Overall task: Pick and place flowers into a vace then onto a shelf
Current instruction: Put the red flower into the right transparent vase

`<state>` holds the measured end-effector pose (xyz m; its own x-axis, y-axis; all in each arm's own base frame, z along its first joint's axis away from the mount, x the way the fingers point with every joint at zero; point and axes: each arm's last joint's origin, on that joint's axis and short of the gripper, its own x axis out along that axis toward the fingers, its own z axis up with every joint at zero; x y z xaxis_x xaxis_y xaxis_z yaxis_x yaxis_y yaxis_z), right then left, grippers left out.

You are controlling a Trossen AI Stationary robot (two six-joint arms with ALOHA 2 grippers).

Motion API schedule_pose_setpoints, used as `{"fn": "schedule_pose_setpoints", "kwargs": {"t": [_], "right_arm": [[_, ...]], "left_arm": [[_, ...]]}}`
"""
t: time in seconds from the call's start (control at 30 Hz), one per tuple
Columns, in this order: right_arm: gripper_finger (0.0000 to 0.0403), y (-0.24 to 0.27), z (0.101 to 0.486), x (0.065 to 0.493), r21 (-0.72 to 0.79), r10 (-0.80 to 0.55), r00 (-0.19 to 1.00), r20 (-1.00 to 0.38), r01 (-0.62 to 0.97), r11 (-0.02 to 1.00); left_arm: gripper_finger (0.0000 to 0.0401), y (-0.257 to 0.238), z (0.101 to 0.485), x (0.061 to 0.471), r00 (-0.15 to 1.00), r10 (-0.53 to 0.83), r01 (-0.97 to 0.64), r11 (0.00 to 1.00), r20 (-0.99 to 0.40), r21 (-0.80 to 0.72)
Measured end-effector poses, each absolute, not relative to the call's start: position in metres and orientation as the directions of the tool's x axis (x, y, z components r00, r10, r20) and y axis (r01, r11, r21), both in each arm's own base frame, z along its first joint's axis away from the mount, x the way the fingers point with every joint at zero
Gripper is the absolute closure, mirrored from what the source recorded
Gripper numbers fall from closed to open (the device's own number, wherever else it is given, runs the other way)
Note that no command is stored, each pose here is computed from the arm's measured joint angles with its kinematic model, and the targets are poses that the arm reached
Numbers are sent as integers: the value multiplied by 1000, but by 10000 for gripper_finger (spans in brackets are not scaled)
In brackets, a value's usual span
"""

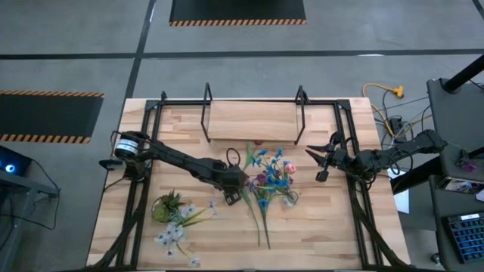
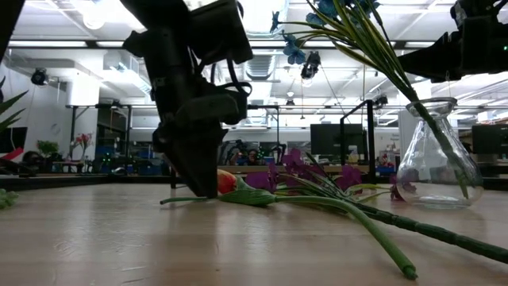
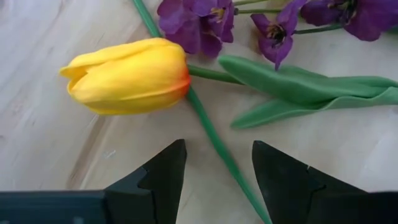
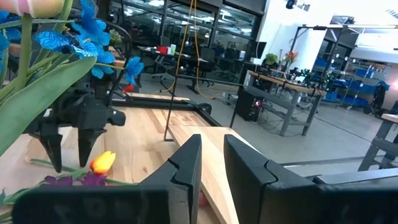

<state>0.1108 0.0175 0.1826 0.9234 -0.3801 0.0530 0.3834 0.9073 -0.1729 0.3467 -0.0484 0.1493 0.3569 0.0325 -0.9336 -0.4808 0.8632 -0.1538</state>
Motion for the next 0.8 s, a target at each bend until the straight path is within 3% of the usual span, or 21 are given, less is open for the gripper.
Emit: {"fn": "schedule_pose_setpoints", "kwargs": {"t": [0.17,0.5,0.8], "right_arm": [[344,18,183,111,-173,-380,923,53,383,907],[344,18,183,111,-170,-380,923,53,383,908],[344,18,183,111,-171,-380,924,53,383,908]], "left_arm": [[258,-48,145,342,340,36,-491,859,-940,-145],[389,-47,144,338,285,8,-513,846,-958,-146],[400,-48,153,323,160,-53,-535,834,-986,-132]]}}
